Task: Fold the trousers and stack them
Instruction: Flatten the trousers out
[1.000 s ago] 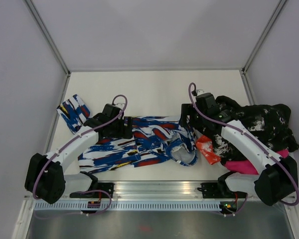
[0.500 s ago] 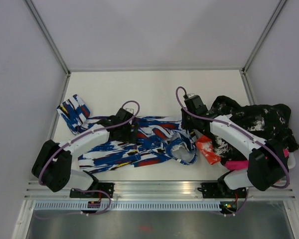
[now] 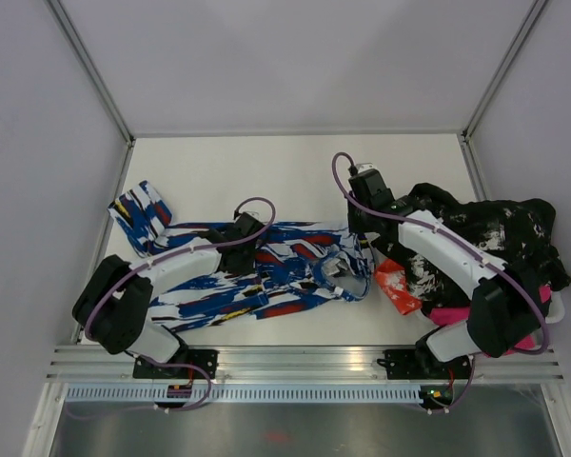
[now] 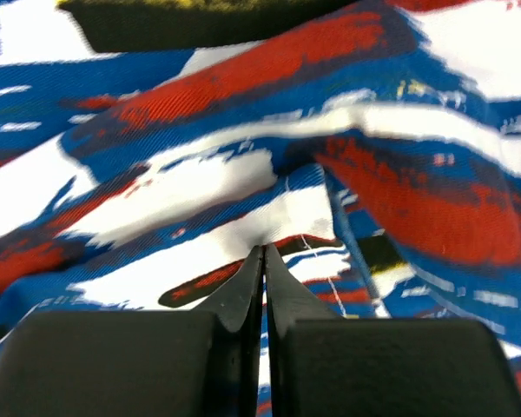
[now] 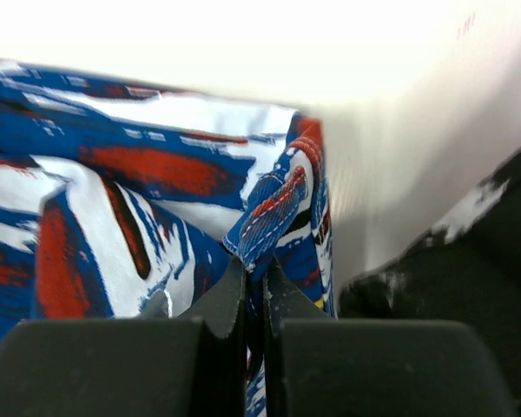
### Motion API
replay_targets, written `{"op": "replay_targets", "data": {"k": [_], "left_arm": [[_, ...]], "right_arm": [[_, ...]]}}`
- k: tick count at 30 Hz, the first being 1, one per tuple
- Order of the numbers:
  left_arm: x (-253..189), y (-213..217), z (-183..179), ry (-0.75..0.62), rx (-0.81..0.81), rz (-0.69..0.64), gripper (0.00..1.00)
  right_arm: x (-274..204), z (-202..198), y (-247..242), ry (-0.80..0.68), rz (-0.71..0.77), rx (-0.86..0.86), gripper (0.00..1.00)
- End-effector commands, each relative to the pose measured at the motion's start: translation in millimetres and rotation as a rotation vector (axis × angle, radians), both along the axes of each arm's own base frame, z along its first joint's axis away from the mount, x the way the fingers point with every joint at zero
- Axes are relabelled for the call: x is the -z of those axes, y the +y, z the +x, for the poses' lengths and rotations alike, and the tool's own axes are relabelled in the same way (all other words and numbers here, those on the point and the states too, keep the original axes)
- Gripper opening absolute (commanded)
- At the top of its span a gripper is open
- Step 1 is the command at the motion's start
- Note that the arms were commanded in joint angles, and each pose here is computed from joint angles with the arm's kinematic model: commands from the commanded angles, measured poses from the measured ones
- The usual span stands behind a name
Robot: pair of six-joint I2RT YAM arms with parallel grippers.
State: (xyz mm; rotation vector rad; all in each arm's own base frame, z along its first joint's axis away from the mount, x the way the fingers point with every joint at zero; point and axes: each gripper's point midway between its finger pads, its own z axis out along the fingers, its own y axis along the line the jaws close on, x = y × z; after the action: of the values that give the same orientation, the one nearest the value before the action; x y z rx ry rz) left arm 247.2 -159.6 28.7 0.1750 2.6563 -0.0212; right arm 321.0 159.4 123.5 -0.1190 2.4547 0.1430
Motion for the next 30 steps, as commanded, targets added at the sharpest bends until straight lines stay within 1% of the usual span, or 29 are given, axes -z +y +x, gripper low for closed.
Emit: {"op": "replay_targets", "data": {"k": [1, 2, 3, 4, 5, 7, 8, 9, 10, 11, 12, 13, 14, 15, 16, 17, 18, 19, 20, 22, 24, 25, 27, 28, 29, 30], "left_arm": [[-35, 13, 8, -0.068, -0.063, 0.037, 0.02], [-60, 21, 12, -0.132, -0.072, 0.048, 0.02], [-88, 22, 17, -0.187, -0.078, 0.030, 0.02], [-109, 26, 16, -0.228, -0.075, 0.019, 0.02], [-154, 33, 10, -0.328, -0.061, -0.038, 0.02], [-198, 40, 0, -0.445, -0.050, -0.118, 0.02], [-216, 52, -6, -0.502, -0.074, -0.131, 0.02], [-246, 68, -19, -0.597, -0.109, -0.188, 0.02], [-255, 78, -26, -0.628, -0.138, -0.194, 0.02], [-253, 97, -35, -0.620, -0.211, -0.158, 0.02], [-260, 109, -43, -0.634, -0.265, -0.158, 0.02], [-258, 126, -48, -0.635, -0.345, -0.116, 0.02], [-254, 134, -55, -0.612, -0.389, -0.104, 0.02], [-245, 143, -68, -0.566, -0.459, -0.105, 0.02], [-244, 146, -74, -0.558, -0.489, -0.124, 0.07], [-243, 143, -79, -0.543, -0.516, -0.180, 0.23], [-243, 142, -83, -0.541, -0.528, -0.214, 0.57], [-248, 145, -89, -0.566, -0.549, -0.277, 0.80], [-251, 144, -90, -0.584, -0.558, -0.320, 0.99], [-258, 147, -90, -0.644, -0.558, -0.369, 1.00], [-260, 158, -87, -0.677, -0.617, -0.325, 1.00], [-257, 170, -86, -0.683, -0.658, -0.252, 1.00], [-249, 168, -74, -0.653, -0.714, -0.166, 1.00], [-250, 162, -63, -0.658, -0.716, -0.159, 1.00], [-244, 149, -48, -0.627, -0.694, -0.122, 1.00], [-238, 135, -35, -0.614, -0.650, -0.118, 1.00]], "right_arm": [[-54, 49, 17, -0.176, 0.042, 0.008, 0.00], [-57, 58, 21, -0.190, 0.042, 0.008, 0.00], [-80, 75, 26, -0.253, 0.065, 0.012, 0.00], [-90, 85, 27, -0.279, 0.073, 0.017, 0.00], [-107, 104, 25, -0.314, 0.089, 0.041, 0.00], [-124, 121, 22, -0.337, 0.113, 0.049, 0.00], [-129, 132, 13, -0.345, 0.112, 0.075, 0.00], [-151, 141, 10, -0.392, 0.128, 0.085, 0.00], [-160, 148, -2, -0.421, 0.125, 0.104, 0.00], [-174, 150, -9, -0.457, 0.128, 0.113, 0.00], [-189, 154, -15, -0.502, 0.140, 0.127, 0.00], [-197, 157, -29, -0.529, 0.133, 0.151, 0.00], [-211, 154, -38, -0.564, 0.140, 0.163, 0.00], [-214, 154, -45, -0.578, 0.140, 0.171, 0.00], [-217, 153, -51, -0.584, 0.140, 0.178, 0.00], [-220, 153, -63, -0.591, 0.136, 0.195, 0.00], [-214, 151, -66, -0.578, 0.137, 0.191, 0.00], [-211, 151, -73, -0.571, 0.132, 0.201, 0.00], [-206, 150, -76, -0.559, 0.127, 0.202, 0.00], [-194, 150, -80, -0.533, 0.129, 0.204, 0.00], [-188, 150, -86, -0.522, 0.142, 0.206, 0.00], [-188, 151, -87, -0.523, 0.142, 0.202, 0.00], [-190, 151, -89, -0.530, 0.134, 0.194, 0.00], [-190, 152, -92, -0.531, 0.131, 0.199, 0.00], [-191, 151, -94, -0.533, 0.130, 0.203, 0.00], [-191, 151, -95, -0.534, 0.131, 0.206, 0.00]]}}
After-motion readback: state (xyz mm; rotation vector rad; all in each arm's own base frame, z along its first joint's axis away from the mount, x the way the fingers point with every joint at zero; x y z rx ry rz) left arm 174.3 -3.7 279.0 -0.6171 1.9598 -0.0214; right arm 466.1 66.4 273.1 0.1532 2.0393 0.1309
